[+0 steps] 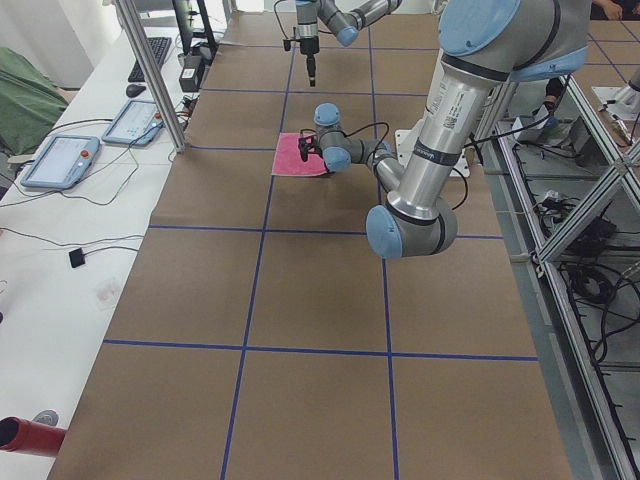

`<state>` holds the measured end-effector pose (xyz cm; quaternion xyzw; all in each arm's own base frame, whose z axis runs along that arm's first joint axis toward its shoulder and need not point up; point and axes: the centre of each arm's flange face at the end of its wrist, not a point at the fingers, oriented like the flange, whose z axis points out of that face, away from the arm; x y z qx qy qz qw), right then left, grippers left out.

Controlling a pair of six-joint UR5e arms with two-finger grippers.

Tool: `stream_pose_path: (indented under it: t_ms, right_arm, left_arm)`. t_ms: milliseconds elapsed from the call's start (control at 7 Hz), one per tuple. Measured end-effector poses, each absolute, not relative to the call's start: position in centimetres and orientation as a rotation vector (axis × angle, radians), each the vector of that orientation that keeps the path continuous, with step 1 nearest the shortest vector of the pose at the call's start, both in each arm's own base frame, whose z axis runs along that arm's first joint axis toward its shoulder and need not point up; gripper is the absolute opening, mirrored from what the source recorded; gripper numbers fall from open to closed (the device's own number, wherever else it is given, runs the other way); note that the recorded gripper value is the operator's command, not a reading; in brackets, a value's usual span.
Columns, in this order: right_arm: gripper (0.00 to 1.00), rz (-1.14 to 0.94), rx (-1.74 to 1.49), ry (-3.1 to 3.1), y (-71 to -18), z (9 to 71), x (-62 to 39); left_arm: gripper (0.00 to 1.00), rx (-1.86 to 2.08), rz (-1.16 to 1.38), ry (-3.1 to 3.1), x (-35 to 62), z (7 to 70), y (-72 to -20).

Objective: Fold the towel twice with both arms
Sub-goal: 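Lower the right gripper to the towel's opposite side edge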

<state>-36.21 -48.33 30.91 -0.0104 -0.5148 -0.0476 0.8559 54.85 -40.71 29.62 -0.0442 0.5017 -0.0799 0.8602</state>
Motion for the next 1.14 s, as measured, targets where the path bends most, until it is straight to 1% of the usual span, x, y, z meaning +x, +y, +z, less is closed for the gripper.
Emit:
stream_pose_path:
  t_ms: [571,857,1143]
  right_arm:
    - [0.98,-0.052,-0.08,-1.076,-46.8,30.4,-38.6]
    - [0.98,0.042,-0.088,-1.052,-45.3,28.3,-43.0]
    - [0.98,0.09,-0.071,-1.018,-43.1,27.1,-48.4]
  left_arm:
    - [0.0,-0.114,-0.204,1.058,54.8,29.2,-40.6]
    - [0.0,-0.114,-0.204,1.06,54.9,29.0,-40.6]
    - [0.0,-0.114,-0.204,1.062,54.9,29.0,-40.6]
